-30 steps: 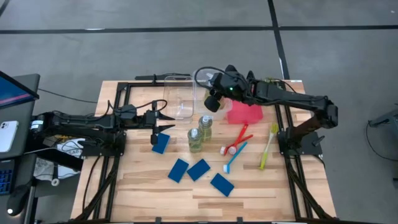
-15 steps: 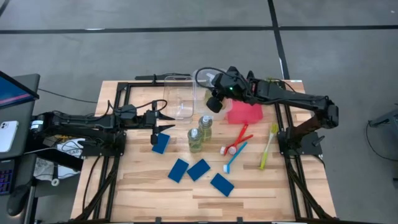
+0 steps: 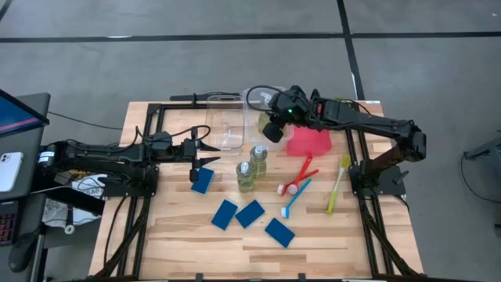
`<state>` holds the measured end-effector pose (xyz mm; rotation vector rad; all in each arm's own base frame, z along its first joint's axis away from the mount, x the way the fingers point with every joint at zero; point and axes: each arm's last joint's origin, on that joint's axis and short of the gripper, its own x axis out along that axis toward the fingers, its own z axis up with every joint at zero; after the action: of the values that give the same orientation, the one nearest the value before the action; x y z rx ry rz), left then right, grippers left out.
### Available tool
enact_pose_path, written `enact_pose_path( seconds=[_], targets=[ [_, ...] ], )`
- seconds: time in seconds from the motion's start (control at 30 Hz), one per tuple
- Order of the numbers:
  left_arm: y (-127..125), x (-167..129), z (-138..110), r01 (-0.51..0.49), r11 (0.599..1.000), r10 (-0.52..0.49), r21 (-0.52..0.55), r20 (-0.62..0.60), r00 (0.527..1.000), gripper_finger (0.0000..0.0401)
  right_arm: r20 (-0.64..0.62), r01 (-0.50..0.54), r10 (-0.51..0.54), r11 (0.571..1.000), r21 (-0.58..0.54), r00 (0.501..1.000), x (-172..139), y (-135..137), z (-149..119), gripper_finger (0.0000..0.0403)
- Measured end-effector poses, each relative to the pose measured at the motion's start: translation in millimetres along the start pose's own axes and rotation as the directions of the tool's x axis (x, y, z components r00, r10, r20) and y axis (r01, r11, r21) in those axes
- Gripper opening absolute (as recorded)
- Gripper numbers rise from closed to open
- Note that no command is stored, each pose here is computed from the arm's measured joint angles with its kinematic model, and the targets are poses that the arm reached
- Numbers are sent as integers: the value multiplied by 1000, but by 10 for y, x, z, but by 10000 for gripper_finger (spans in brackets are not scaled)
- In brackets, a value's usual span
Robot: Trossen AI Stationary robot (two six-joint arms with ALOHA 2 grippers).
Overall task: Pick & Place Kitchen Sink Supplies
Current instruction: Put the transparent soap dispenser into the right transparent bin
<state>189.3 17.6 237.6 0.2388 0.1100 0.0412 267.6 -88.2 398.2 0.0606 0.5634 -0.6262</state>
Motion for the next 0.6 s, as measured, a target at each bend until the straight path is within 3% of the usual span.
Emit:
enact_pose_path(
  seconds=[0.6],
  targets=[
    [0,0,0,0,1000,0,0,0,1000,118,-106,-51,54,998,35,993,204,21,-278,103]
  ],
)
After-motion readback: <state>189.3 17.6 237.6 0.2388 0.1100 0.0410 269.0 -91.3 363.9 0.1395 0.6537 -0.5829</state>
